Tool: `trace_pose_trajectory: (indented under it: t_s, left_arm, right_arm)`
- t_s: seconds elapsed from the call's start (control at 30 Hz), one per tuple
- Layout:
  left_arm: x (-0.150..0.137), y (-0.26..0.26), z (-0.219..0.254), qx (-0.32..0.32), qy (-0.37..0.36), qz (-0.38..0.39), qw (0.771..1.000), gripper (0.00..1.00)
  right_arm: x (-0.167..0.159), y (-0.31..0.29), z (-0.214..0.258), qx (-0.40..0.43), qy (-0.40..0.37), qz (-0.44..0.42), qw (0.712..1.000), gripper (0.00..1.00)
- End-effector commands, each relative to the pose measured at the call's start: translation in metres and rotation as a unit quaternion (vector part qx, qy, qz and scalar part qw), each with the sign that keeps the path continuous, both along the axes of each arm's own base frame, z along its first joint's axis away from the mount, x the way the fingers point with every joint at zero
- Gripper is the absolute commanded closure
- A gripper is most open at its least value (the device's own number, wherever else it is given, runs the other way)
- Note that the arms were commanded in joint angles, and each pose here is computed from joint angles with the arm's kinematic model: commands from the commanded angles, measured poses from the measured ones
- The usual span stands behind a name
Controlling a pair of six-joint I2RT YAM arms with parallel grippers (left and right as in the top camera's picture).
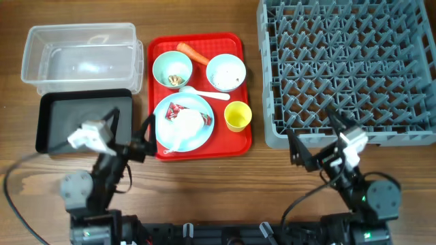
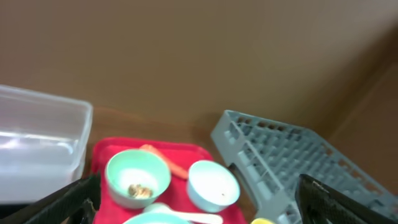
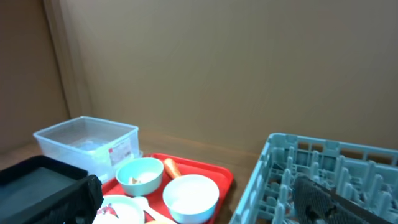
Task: Sort waste into correct bins and load items into the dishwasher rack
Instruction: 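Reach the left gripper to the mint-green bowl and grasp its rim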
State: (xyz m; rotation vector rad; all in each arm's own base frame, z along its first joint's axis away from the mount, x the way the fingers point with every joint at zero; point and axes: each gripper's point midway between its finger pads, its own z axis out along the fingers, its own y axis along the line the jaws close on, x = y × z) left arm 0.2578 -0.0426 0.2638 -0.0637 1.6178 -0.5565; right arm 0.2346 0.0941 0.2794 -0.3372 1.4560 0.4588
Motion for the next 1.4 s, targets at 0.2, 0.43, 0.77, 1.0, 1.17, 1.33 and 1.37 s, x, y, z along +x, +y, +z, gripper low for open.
trace_pose_trajectory:
  t_s: [0.2, 0.43, 0.77, 1.0, 1.17, 1.33, 1.37]
  left_arm:
    - [0.081, -0.029, 0.027, -0.03, 0.17, -0.098, 0.98, 0.0]
    - [0.151, -0.091, 0.0, 0.08, 0.311, -0.143, 0.936, 0.0]
    - [0.181, -0.114, -0.084, 0.206, 0.426, -0.098, 0.876, 0.0]
    - [0.194, -0.093, -0.12, 0.215, 0.46, -0.067, 0.859, 0.0]
    - [0.21, -0.095, -0.142, 0.208, 0.461, -0.061, 0.86, 0.28]
    - [0.22, -0.1, -0.172, 0.21, 0.47, -0.064, 0.855, 0.42]
    - [0.221, -0.1, -0.177, 0.211, 0.473, -0.064, 0.853, 0.44]
  right_arm:
    - [0.071, 0.015, 0.012, -0.01, 0.149, 0.019, 0.989, 0.0]
    - [0.123, 0.032, 0.008, -0.031, 0.276, 0.03, 0.96, 0.0]
    - [0.147, 0.036, -0.036, -0.051, 0.39, 0.017, 0.919, 0.01]
    - [0.143, 0.038, -0.069, -0.046, 0.453, 0.02, 0.89, 0.0]
    - [0.145, 0.038, -0.078, -0.047, 0.464, 0.019, 0.884, 0.13]
    - [0.145, 0.038, -0.081, -0.048, 0.468, 0.019, 0.882, 0.15]
    - [0.144, 0.038, -0.081, -0.048, 0.469, 0.019, 0.882, 0.14]
